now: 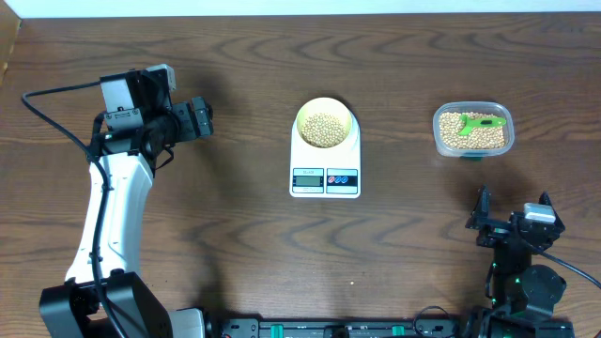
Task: Scoop item into bowl and weigh 50g on scale
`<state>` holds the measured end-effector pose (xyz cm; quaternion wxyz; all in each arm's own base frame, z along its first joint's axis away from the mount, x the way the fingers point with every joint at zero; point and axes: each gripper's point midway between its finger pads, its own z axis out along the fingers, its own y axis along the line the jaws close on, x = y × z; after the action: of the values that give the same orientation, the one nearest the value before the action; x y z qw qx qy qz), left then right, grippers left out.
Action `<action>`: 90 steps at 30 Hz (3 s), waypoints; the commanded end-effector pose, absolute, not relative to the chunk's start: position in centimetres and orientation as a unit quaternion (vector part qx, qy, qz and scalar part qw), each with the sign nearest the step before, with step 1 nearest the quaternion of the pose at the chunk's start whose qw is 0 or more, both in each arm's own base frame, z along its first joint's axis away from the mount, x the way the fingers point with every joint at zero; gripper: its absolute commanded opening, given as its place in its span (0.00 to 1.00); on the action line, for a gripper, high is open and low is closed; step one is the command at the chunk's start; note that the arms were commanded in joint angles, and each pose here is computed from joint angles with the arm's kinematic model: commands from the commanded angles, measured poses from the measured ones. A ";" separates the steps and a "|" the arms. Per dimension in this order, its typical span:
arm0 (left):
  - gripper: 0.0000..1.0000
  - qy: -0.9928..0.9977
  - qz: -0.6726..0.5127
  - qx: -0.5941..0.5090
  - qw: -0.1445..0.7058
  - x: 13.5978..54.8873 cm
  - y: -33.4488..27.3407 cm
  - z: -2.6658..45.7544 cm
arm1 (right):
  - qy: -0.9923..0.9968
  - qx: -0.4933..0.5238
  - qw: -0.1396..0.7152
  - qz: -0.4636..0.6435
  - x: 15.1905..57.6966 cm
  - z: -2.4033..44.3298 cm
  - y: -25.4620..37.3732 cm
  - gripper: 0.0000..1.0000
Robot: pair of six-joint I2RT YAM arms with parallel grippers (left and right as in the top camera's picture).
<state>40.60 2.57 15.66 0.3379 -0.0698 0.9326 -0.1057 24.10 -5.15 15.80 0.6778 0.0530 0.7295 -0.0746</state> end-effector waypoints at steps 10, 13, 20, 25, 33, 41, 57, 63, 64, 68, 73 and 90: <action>0.98 0.933 -0.112 -0.069 0.334 40.7 2.3 15.4 | 0.731 0.060 0.676 -0.072 24.1 15.7 -5.2 0.99; 0.98 0.934 -0.113 -0.069 0.333 40.7 2.3 15.4 | 0.731 0.060 0.676 -0.072 24.1 15.7 -5.2 0.99; 0.98 0.935 -0.115 -0.062 0.331 40.3 1.7 15.7 | 0.731 0.060 0.676 -0.072 24.1 15.7 -5.2 0.99; 0.98 0.924 -0.118 -0.041 0.361 39.8 0.2 18.4 | 0.731 0.060 0.676 -0.072 24.1 15.7 -5.2 0.99; 0.98 0.888 -0.118 -0.010 0.445 37.8 -1.4 25.4 | 0.731 0.060 0.676 -0.072 24.1 15.7 -5.2 0.99; 0.98 0.822 -0.112 0.015 0.558 33.7 -2.0 34.0 | 0.731 0.060 0.676 -0.072 24.1 15.7 -5.2 0.99; 0.98 0.686 -0.098 0.054 0.719 20.1 -3.5 44.9 | 0.731 0.060 0.676 -0.072 24.1 15.7 -5.2 0.99; 0.98 0.684 -0.098 0.054 0.721 19.1 -3.5 44.8 | 0.731 0.060 0.676 -0.072 24.1 15.7 -5.2 0.99; 0.98 0.683 -0.098 0.054 0.721 19.1 -3.5 44.8 | 0.731 0.060 0.676 -0.072 24.1 15.7 -5.2 0.99; 0.98 0.683 -0.097 0.054 0.722 18.7 -3.5 44.3 | 0.731 0.060 0.676 -0.072 24.1 15.7 -5.2 0.99; 0.98 0.685 -0.098 0.054 0.720 17.9 -3.6 41.7 | 0.731 0.060 0.676 -0.072 24.1 15.7 -5.2 0.99; 0.98 0.614 -0.081 0.060 0.783 15.7 -3.3 36.4 | 0.731 0.060 0.676 -0.072 24.1 15.7 -5.2 0.99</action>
<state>15.27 -3.60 36.46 0.7775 0.0637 0.6195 -0.0874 24.09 -5.20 15.79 0.6774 0.0543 0.7297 -0.0757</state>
